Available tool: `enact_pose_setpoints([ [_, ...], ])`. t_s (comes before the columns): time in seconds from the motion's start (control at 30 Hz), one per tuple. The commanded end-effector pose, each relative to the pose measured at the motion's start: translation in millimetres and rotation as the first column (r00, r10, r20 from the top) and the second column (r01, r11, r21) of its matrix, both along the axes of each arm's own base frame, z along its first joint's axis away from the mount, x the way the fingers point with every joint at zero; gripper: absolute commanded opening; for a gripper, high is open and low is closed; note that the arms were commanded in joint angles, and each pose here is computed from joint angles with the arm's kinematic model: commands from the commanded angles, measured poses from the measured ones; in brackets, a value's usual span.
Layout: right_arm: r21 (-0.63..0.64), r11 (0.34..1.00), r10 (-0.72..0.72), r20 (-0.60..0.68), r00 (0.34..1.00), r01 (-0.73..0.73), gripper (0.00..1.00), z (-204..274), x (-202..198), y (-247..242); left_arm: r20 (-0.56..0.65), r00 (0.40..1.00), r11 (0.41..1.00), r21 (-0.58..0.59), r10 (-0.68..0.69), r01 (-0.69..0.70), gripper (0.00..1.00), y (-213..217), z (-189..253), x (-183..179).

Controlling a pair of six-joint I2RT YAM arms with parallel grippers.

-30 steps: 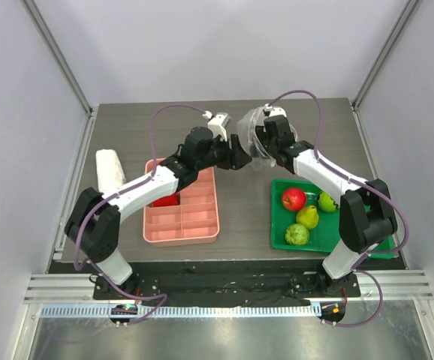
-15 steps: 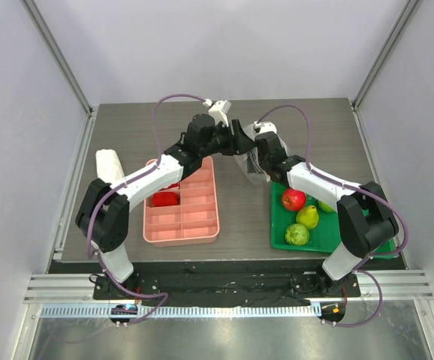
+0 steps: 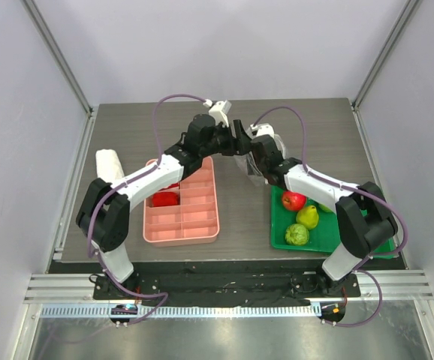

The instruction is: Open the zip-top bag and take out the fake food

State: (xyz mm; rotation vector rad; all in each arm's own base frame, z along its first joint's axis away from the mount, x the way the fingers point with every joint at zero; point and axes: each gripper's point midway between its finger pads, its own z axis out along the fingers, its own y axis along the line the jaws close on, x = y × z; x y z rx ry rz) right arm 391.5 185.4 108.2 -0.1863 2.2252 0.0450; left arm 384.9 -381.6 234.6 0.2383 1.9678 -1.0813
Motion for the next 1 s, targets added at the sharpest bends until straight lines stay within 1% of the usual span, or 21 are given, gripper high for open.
enact_pose_setpoints([
  [0.0,-0.012,1.0,-0.005,0.075,0.997,0.006,0.01,19,4,3,0.052,0.998,0.999,-0.021,0.025,-0.024,0.64,0,23,8],
  [0.1,-0.027,1.0,-0.012,0.074,0.997,0.014,0.01,18,4,1,0.052,0.997,0.999,0.015,0.051,-0.052,0.46,3,16,16],
  [0.13,-0.025,1.0,-0.012,0.071,0.997,0.013,0.01,16,4,1,0.052,0.997,0.998,0.022,0.062,-0.063,0.36,5,14,18],
  [0.2,-0.032,0.999,-0.007,0.053,0.999,0.009,0.01,8,4,2,0.053,0.994,0.994,0.059,0.093,-0.096,0.24,12,4,25],
  [0.23,-0.029,1.0,-0.006,0.048,0.999,0.007,0.02,7,5,4,0.054,0.993,0.991,0.078,0.105,-0.109,0.12,15,0,27],
  [0.3,-0.036,0.999,-0.002,0.018,1.0,0.003,0.04,-7,6,6,0.061,0.99,0.981,0.137,0.131,-0.138,0.02,23,-12,31],
  [0.33,-0.038,0.999,-0.009,0.012,1.0,0.01,0.06,-10,7,6,0.06,0.989,0.978,0.149,0.136,-0.143,0.0,24,-17,32],
  [0.4,-0.038,0.999,-0.017,0.0,1.0,0.017,0.12,-18,9,8,0.06,0.988,0.973,0.177,0.14,-0.148,0.0,28,-27,33],
  [0.43,-0.035,0.999,-0.029,-0.013,0.999,0.029,0.19,-25,11,9,0.049,0.988,0.968,0.198,0.147,-0.154,0.0,29,-37,33],
  [0.5,-0.019,0.999,-0.036,-0.033,0.999,0.035,0.2,-32,12,11,0.036,0.988,0.964,0.219,0.15,-0.154,0.0,31,-49,32],
  [0.57,0.017,0.999,-0.047,-0.062,0.997,0.048,0.3,-39,12,13,0.028,0.988,0.963,0.223,0.152,-0.155,0.0,32,-56,31],
  [0.6,0.034,0.998,-0.046,-0.077,0.996,0.049,0.36,-41,12,12,0.02,0.988,0.961,0.231,0.152,-0.152,0.0,33,-62,30],
  [0.63,0.047,0.998,-0.045,-0.091,0.995,0.049,0.47,-44,11,13,0.017,0.988,0.96,0.233,0.154,-0.154,0.0,34,-65,30],
  [0.7,0.051,0.998,-0.042,-0.111,0.993,0.047,0.59,-47,8,12,0.013,0.989,0.96,0.237,0.15,-0.149,0.0,34,-69,29],
  [0.73,0.052,0.998,-0.037,-0.117,0.992,0.043,0.68,-47,6,12,0.009,0.989,0.96,0.236,0.15,-0.148,0.0,34,-71,28],
  [0.83,0.051,0.998,-0.036,-0.128,0.991,0.043,0.76,-44,1,10,0.005,0.989,0.962,0.232,0.145,-0.142,0.0,33,-73,27],
  [0.87,0.057,0.998,-0.033,-0.123,0.992,0.04,0.77,-39,0,10,0.003,0.99,0.964,0.229,0.14,-0.137,0.0,32,-73,26],
  [0.9,0.056,0.998,-0.035,-0.129,0.991,0.043,0.8,-36,-2,9,-0.003,0.991,0.964,0.23,0.137,-0.132,0.0,32,-75,25],
  [0.97,0.058,0.998,-0.026,-0.141,0.99,0.034,0.83,-34,-3,10,-0.007,0.991,0.964,0.231,0.136,-0.13,0.0,32,-79,24],
])
